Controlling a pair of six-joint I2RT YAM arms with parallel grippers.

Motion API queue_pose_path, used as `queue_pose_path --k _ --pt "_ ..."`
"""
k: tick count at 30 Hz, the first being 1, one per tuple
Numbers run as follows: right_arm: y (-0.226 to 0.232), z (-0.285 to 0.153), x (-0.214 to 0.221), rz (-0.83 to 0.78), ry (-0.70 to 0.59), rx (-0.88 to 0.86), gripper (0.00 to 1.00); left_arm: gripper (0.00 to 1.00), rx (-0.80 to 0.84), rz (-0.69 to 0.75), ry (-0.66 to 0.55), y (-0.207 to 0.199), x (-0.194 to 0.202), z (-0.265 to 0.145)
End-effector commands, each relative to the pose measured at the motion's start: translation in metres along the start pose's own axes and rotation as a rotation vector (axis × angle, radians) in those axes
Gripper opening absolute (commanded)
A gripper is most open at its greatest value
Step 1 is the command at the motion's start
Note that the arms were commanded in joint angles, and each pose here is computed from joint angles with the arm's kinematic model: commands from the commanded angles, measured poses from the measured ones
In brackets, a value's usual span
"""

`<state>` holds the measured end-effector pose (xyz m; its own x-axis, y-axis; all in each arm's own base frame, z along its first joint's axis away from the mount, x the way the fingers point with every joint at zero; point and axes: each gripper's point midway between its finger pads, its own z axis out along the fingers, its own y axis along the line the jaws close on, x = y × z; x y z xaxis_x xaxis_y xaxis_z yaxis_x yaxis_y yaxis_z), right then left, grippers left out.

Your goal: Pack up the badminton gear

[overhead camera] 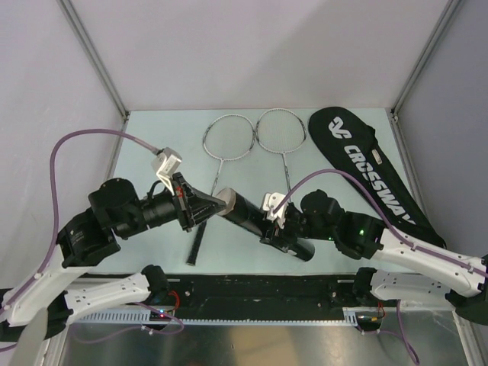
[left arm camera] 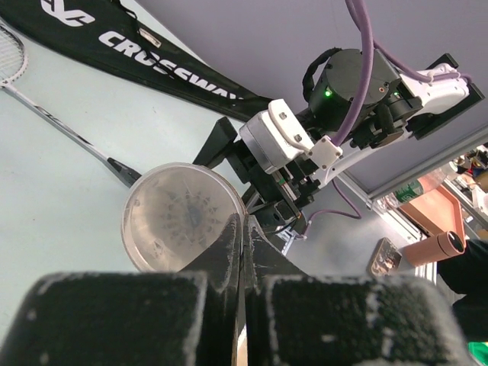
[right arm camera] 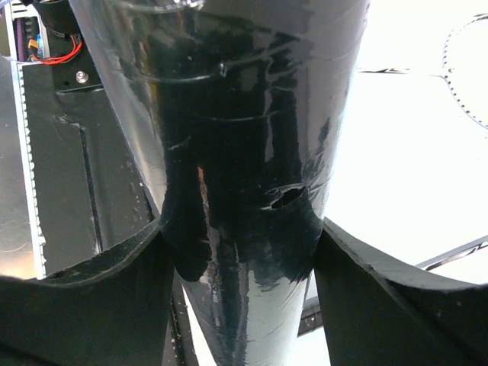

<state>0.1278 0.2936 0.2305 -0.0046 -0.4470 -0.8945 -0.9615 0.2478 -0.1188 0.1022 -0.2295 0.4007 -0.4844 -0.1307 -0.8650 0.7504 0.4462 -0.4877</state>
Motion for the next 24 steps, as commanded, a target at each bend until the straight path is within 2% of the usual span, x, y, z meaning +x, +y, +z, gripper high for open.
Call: queue_pose_path --k 1,24 --pt "-0.008 -0.007 -0.034 -0.054 -0.125 0.038 0.24 0.0 0.034 -0.015 -0.004 -0.009 -0.006 0.0" --pt "-0.006 -0.012 -0.033 -0.082 -0.147 0.037 0.23 0.0 0.06 -0.04 0.079 -0.01 0.014 0.012"
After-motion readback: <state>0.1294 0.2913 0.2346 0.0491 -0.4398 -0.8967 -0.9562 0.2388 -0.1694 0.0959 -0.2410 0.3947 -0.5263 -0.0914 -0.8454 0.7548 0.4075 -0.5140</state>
